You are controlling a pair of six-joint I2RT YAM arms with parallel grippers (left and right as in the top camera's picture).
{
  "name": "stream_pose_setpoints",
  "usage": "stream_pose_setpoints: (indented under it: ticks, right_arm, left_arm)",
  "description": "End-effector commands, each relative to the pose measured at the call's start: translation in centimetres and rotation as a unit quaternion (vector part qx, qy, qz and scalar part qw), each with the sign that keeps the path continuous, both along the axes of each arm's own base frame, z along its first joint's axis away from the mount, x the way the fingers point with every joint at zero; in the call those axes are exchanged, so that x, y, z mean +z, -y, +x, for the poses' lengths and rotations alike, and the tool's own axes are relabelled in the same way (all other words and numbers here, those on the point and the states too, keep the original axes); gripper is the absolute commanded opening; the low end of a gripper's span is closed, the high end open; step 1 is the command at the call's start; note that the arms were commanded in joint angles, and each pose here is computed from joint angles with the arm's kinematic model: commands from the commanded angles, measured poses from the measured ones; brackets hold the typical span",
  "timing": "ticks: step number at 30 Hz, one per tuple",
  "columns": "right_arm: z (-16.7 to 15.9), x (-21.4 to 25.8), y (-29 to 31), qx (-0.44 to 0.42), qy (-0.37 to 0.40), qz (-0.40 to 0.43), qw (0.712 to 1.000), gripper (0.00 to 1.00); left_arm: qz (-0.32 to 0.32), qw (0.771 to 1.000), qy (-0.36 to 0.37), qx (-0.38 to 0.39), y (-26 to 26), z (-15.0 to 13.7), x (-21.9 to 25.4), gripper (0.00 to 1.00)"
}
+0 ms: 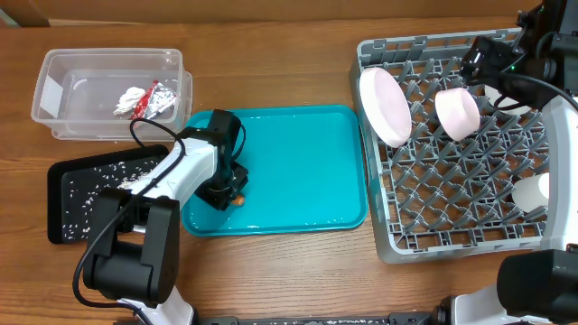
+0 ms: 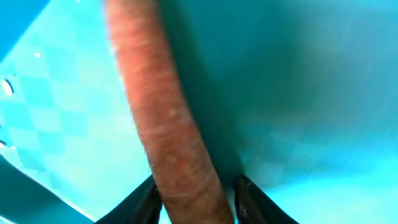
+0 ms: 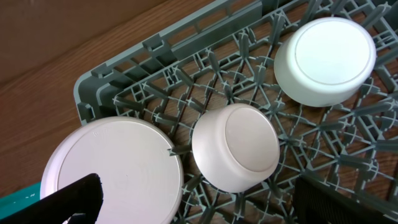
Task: Sort waste into correct bins and load items into the dishwasher
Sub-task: 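Grasp the orange carrot on the teal tray with the left gripper, then carry the carrot left and drop it onto the black tray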
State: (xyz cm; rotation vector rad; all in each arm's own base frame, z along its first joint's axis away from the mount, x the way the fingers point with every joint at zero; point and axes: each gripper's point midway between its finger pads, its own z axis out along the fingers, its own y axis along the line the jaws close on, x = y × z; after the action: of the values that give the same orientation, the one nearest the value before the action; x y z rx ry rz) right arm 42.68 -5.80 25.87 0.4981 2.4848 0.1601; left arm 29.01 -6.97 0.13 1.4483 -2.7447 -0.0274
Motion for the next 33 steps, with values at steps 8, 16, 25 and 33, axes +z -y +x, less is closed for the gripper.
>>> stream_pose_setpoints:
  ticks: [8, 16, 25, 33]
  right_arm:
    - [0.1, -0.3, -0.2, 0.007, -0.003, 0.001, 1.000, 1.00]
    - [0.1, -0.3, -0.2, 0.008, -0.003, 0.001, 1.000, 1.00]
    - [-0.1, -0.4, -0.2, 0.007, -0.006, 0.002, 1.000, 1.00]
    - [-0.3, -0.6, -0.3, 0.007, -0.012, 0.003, 1.000, 1.00]
  left_arm:
    - [0.040, 0.999, -0.019, -0.031, -1.6, -1.2, -1.0, 0.13]
    - [0.047, 0.995, -0.026, -0.090, -2.6, -0.1, 1.8, 0.04]
    - [0.121, 0.991, 0.052, 0.007, -11.2, 0.2, 11.7, 0.04]
    - [0.145, 0.984, 0.055, 0.087, -21.0, -0.3, 11.1, 0.04]
